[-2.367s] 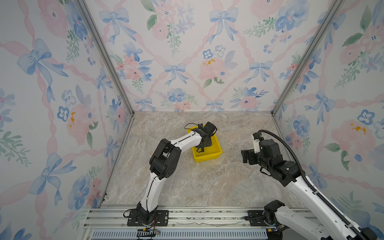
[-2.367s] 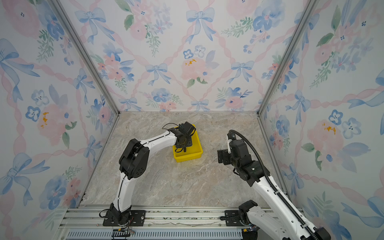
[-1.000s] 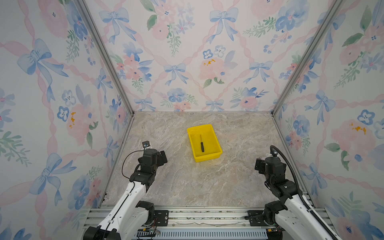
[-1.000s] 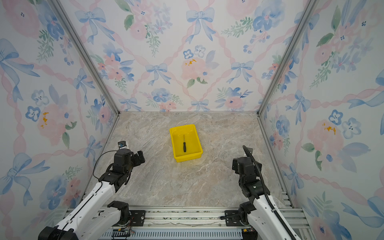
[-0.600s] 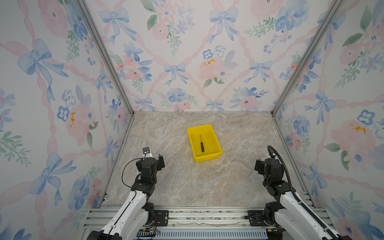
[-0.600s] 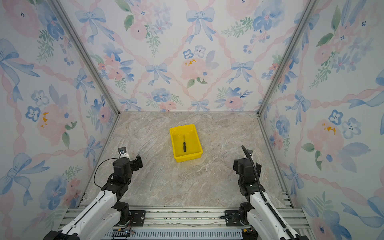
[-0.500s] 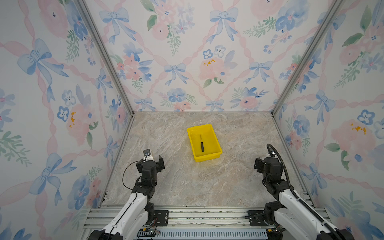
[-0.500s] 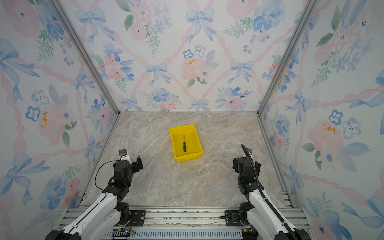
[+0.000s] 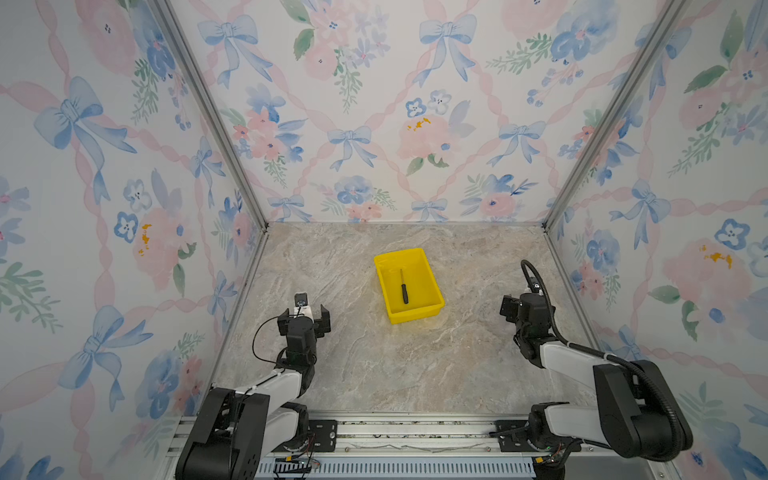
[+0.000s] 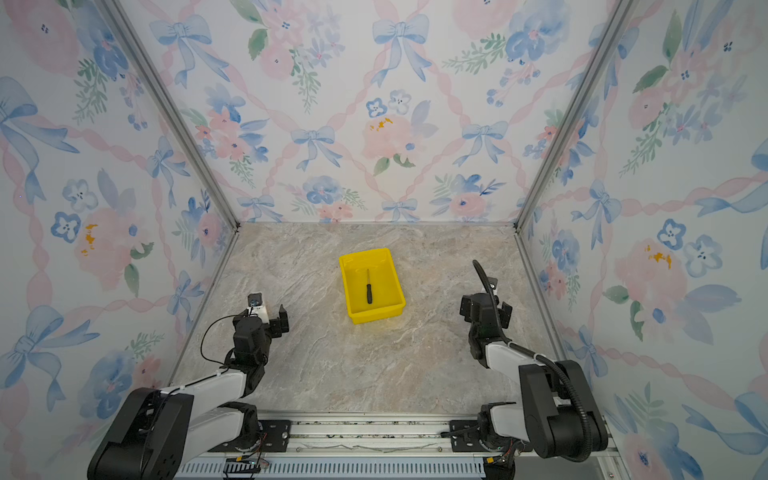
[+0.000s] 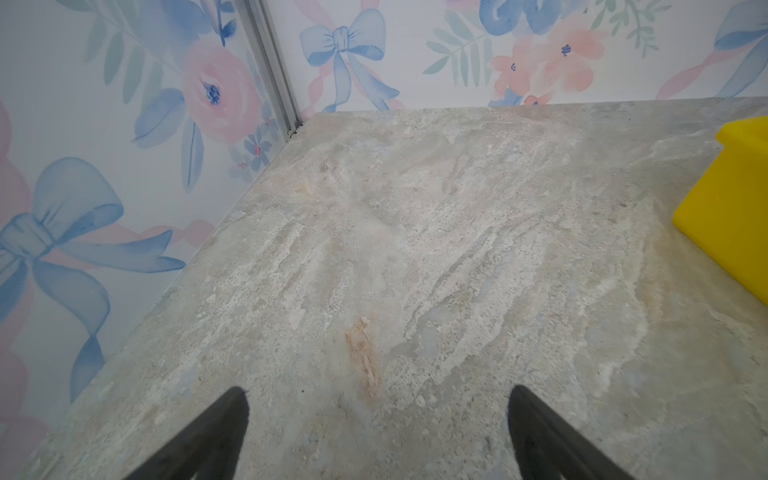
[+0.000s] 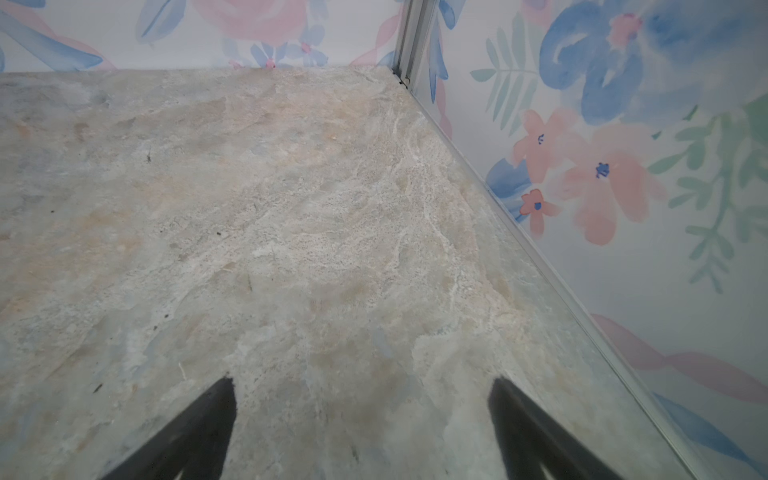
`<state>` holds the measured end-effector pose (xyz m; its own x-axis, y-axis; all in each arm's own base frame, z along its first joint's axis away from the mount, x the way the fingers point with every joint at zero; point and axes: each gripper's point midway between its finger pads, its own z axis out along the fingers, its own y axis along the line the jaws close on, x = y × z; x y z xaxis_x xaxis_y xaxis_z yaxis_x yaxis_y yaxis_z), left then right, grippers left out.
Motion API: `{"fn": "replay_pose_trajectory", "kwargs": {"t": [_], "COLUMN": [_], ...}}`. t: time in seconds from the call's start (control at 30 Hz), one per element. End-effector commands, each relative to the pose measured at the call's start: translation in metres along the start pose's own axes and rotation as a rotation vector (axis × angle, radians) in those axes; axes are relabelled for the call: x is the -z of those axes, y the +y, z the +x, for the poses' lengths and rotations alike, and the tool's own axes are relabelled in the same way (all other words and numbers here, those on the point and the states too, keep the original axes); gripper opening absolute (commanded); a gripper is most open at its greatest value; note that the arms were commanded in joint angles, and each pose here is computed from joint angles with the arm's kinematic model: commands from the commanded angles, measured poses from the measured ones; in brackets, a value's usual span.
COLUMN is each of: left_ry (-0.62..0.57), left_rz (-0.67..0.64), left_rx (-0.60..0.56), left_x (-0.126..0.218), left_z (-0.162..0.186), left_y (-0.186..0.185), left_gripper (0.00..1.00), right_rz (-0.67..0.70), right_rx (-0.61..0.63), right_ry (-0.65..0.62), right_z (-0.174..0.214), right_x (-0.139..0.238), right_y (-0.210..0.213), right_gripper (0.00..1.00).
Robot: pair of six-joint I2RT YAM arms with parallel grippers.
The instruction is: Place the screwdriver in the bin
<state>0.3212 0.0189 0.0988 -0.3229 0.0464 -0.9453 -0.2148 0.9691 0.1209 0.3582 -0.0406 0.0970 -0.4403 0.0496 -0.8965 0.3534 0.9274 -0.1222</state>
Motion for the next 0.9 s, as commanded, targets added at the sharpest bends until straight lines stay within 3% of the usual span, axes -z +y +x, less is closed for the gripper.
{"fn": "replay_pose_trajectory", "kwargs": {"t": [0.0,0.47,0.87], "left_ry": [-0.130,-0.124,-0.120], "left_rz": [0.031,0.069,0.053], "left_rx": [0.022,0.006,0.048], "left_x": [-0.009,-0.043,-0.045], "left_z": [-0.038,-0.032,-0.025], "left_y": [-0.007,-0.020,-0.011], "left_gripper": [0.98,0.98,0.98], "right_rz": [-0.032,-0.110,-0.219], "right_rx": [-0.016,0.005,0.024], "right_ry": [-0.078,-0.094,-0.124], "right_z": [-0.034,-0.027,-0.016], "right_x": [-0.012,-0.024,-0.021], "right_y": [0.011,0.026,0.040], "right_gripper": [0.97,0.97,0.97]}}
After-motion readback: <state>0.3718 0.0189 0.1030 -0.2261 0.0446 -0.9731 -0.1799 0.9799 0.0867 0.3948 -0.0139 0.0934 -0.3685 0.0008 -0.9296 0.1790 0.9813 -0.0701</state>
